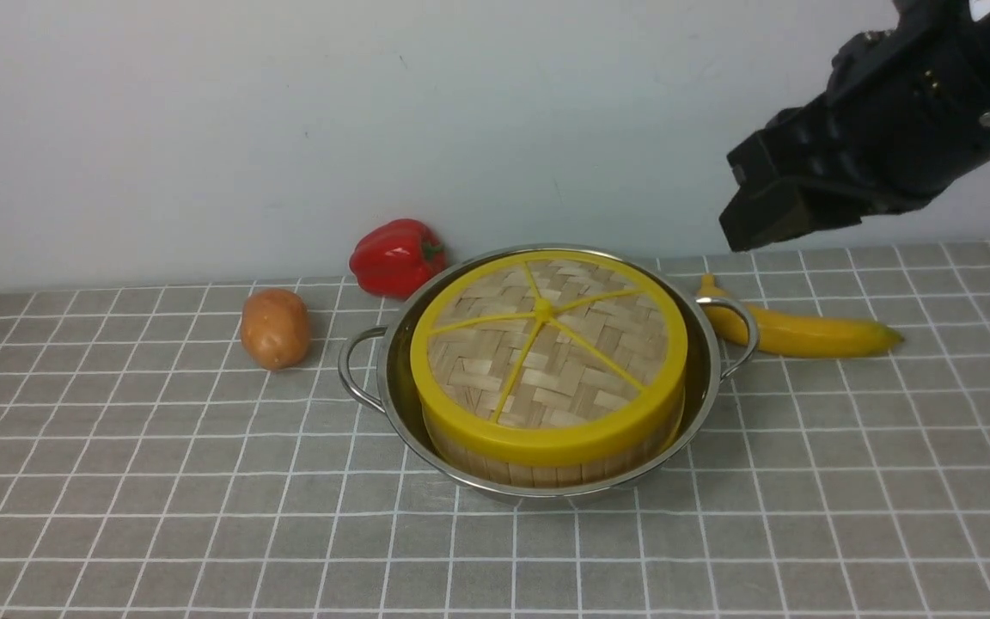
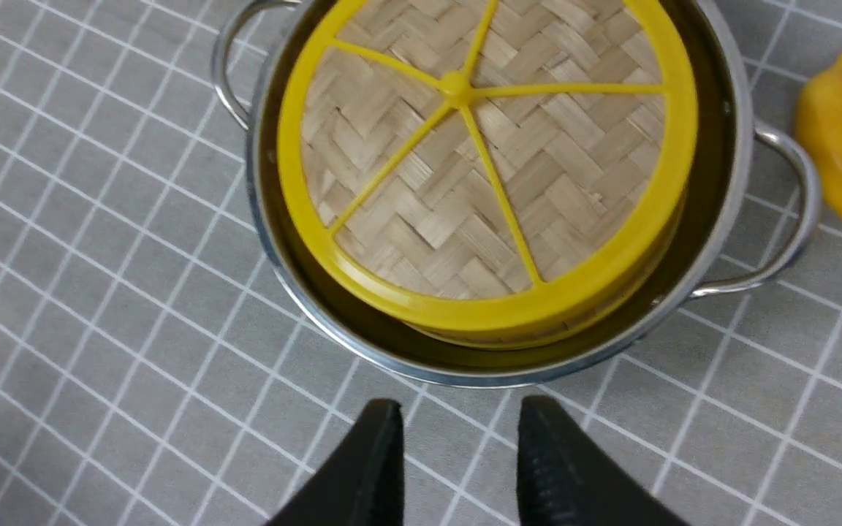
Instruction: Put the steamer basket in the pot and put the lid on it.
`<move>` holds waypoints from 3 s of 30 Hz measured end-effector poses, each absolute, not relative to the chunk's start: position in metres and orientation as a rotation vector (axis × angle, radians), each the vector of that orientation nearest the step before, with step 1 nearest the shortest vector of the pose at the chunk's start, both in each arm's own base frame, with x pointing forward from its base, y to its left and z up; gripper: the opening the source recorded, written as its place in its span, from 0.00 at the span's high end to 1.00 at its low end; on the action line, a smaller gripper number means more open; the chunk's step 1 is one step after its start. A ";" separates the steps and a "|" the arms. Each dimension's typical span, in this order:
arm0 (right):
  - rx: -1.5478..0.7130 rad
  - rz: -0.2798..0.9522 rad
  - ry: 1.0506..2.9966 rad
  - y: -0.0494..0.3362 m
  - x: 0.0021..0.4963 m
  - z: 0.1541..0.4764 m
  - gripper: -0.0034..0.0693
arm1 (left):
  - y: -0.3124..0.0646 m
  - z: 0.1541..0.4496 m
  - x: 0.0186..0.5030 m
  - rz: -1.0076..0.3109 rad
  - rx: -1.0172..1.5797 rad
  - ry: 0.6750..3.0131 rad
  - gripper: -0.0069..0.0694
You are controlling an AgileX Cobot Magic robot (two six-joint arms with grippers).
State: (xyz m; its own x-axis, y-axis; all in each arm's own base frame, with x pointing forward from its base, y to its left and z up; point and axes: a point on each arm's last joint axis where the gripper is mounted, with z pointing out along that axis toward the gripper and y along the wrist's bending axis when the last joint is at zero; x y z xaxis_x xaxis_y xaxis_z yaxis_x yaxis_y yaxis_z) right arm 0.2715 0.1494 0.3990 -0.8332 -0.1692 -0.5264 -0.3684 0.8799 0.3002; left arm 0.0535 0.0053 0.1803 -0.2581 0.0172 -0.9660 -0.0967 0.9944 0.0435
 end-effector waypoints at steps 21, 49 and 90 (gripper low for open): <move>-0.214 0.654 2.551 0.125 0.285 0.401 0.62 | 0.005 0.180 0.053 0.108 -0.058 1.829 0.59; -0.469 0.499 3.032 0.133 0.278 0.249 0.62 | 0.005 0.180 0.053 0.108 -0.058 1.829 0.59; -0.556 0.285 2.710 0.097 0.223 0.331 0.62 | 0.005 0.180 0.053 0.108 -0.058 1.829 0.59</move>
